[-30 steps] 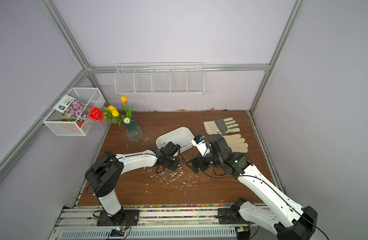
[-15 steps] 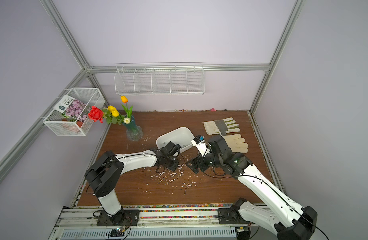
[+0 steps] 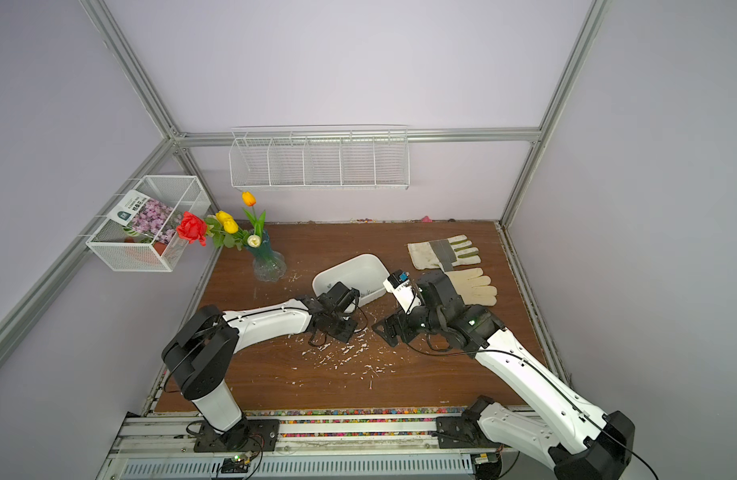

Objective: Put the screws on the desktop into the storage box
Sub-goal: Pick up the screw from the center of the board, then place the screw in the storage box.

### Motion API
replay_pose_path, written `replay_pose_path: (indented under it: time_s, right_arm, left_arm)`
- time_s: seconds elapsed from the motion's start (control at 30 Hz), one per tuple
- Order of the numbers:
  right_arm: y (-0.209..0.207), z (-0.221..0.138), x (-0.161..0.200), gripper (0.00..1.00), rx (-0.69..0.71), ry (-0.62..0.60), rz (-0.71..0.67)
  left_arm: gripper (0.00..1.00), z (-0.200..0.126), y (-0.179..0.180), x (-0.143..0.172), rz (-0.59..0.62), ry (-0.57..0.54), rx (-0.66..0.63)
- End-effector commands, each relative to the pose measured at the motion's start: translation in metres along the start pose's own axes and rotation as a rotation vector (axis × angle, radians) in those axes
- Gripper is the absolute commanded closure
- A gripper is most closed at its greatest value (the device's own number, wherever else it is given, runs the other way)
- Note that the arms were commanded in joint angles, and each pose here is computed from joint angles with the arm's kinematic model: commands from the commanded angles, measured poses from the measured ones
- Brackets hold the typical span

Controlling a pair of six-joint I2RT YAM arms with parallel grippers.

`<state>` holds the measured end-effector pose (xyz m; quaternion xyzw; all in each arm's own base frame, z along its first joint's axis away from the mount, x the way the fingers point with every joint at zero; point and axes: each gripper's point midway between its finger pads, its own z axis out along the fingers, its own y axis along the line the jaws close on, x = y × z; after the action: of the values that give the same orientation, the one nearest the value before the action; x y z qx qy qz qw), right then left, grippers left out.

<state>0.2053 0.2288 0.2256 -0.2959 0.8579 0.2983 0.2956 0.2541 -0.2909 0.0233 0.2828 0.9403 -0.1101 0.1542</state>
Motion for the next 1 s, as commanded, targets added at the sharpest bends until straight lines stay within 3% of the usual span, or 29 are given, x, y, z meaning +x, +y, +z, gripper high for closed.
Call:
replay_pose_path:
  time_s: [0.0,0.6,0.9,0.97]
  right_arm:
    - [-0.003,0.005,0.007,0.05,0.005,0.020,0.018]
    - [-0.003,0.002,0.006,0.05,0.012,0.008,0.014]
    - [-0.003,0.001,0.006,0.05,0.010,0.003,0.015]
    - [-0.002,0.001,0.006,0.05,0.009,0.005,0.014]
  left_arm:
    - [0.95,-0.014,-0.005,-0.006,0.002,-0.022,0.014]
    - [0.97,-0.081,-0.014,-0.067,0.037,-0.142,0.001]
    - [0.96,-0.100,0.041,-0.113,-0.018,-0.237,-0.120]
    - [0.89,-0.097,0.057,-0.118,-0.044,-0.239,-0.119]
